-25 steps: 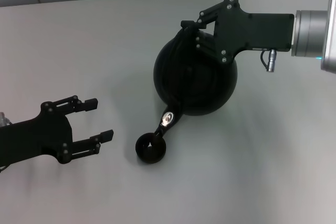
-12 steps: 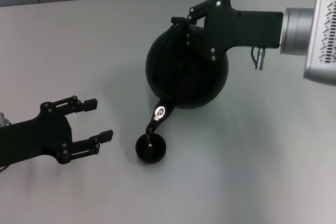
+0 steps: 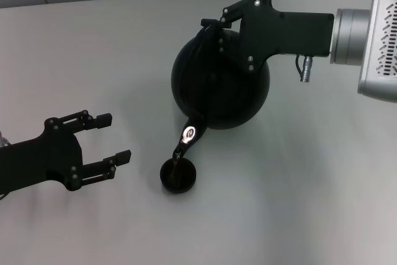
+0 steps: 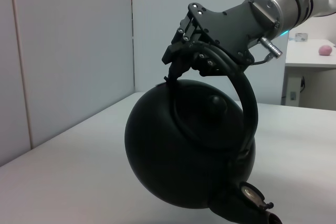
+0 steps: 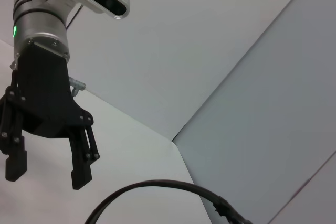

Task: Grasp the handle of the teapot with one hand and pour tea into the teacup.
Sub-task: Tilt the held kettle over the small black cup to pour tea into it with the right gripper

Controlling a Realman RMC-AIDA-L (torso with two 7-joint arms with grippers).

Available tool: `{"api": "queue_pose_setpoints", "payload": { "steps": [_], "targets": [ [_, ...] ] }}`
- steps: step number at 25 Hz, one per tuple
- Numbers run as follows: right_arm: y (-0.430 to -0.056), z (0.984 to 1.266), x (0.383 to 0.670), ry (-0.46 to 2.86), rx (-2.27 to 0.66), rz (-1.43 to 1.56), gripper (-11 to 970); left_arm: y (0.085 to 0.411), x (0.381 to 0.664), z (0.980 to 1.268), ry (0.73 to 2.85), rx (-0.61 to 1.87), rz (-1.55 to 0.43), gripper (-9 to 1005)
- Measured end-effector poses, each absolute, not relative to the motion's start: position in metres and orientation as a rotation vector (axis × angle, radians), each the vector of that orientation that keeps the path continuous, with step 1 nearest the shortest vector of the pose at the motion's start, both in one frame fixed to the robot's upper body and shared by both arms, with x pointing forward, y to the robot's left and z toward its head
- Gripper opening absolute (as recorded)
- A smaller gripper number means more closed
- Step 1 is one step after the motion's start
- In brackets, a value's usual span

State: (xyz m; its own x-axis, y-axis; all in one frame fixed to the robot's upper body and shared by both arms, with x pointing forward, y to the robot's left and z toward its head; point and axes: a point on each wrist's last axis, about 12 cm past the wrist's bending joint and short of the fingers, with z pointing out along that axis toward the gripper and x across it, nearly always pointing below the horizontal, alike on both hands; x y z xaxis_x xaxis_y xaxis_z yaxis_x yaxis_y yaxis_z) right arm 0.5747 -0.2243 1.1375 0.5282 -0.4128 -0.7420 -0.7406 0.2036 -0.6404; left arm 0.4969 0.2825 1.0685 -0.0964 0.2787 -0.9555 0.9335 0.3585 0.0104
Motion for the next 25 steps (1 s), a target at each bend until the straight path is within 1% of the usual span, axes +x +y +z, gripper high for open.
{"api": "queue_pose_setpoints", "payload": {
  "steps": [5, 17, 25],
  "targets": [
    [-0.226, 1.136, 0.573, 1.082, -1.416, 0.307, 91, 0.283, 0.497, 1.068, 1.606, 1.111, -0.809, 736],
    [-0.237, 1.126, 0.561, 1.111, -1.318, 0.326, 90, 0.282, 0.497, 1.068, 1.607, 1.109, -0.811, 737],
    [-0.240, 1.123, 0.559, 1.129, -1.302, 0.330, 91, 0.282, 0.497, 1.069, 1.607, 1.110, -0.811, 737]
  ]
}}
